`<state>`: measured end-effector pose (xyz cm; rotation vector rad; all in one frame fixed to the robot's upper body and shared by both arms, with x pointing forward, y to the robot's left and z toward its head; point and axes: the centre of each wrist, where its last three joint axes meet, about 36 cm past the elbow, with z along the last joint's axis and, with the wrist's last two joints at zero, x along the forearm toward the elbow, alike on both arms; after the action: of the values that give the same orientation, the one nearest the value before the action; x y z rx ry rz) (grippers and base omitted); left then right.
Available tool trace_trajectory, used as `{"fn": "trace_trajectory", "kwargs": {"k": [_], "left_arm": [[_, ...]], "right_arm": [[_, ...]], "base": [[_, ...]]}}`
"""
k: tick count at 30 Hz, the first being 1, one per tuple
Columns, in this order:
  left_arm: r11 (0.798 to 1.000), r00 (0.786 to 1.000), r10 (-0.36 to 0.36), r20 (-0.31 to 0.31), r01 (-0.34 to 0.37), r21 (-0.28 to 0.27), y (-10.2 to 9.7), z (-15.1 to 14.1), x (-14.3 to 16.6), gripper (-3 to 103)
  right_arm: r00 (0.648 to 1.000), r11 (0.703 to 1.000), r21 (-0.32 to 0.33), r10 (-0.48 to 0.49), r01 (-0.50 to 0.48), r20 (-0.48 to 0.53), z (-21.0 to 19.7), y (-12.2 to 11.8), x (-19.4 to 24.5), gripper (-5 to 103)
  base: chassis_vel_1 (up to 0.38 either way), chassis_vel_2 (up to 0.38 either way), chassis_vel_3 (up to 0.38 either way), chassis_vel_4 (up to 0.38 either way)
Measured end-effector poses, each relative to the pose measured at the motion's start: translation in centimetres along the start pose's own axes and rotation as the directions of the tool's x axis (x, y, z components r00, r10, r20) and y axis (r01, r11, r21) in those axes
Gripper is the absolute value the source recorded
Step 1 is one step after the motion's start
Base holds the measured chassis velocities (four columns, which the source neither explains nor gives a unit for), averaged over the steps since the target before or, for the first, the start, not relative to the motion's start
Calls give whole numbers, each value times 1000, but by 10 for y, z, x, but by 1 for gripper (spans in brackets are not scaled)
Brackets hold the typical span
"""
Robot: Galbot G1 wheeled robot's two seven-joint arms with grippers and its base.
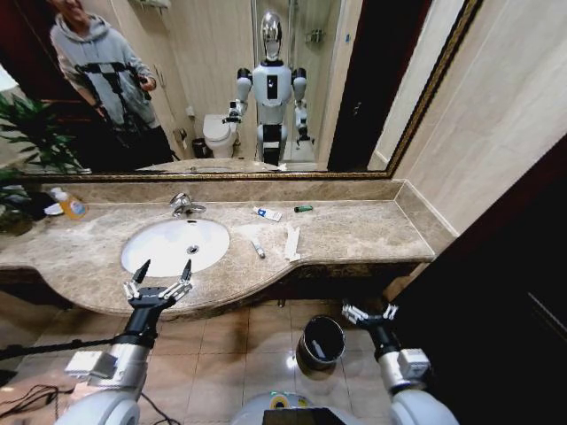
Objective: Pick up the trash from the sink and place it in the trash bin.
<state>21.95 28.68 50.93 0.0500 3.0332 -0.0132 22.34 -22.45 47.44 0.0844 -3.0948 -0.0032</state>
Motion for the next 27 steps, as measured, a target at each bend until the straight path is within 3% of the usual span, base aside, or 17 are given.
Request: {"fn": "trace_trajectory", "kwargs": {"k": [3, 4, 7, 10, 18, 27], "left_arm": [[1000, 1000, 0, 0, 0, 0, 0, 0, 0, 100], [1000, 1000, 0, 0, 0, 0, 0, 0, 0, 100], [1000, 1000, 0, 0, 0, 0, 0, 0, 0, 100], [1000, 1000, 0, 0, 0, 0, 0, 0, 0, 100], [1000, 1000, 0, 0, 0, 0, 0, 0, 0, 100], [1000, 1000, 0, 0, 0, 0, 0, 0, 0, 100]], "right_arm": [[999, 999, -18, -46, 46, 7, -9, 3, -10, 100], [995, 995, -20, -101, 101, 9, -13, 5, -21, 100], [987, 987, 7, -162, 162, 2, -8, 5, -34, 100], [966, 963, 67, -258, 260, -30, 13, 8, -74, 100], [941, 936, 103, -331, 336, -69, 31, 23, -132, 100], [944, 938, 106, -321, 328, -79, 47, 38, -184, 100]], "base": [[0, 0, 0, 0], [0, 0, 0, 0], [0, 0, 0, 0], [0, 0, 0, 0], [0, 0, 0, 0], [0, 0, 0, 0]]}}
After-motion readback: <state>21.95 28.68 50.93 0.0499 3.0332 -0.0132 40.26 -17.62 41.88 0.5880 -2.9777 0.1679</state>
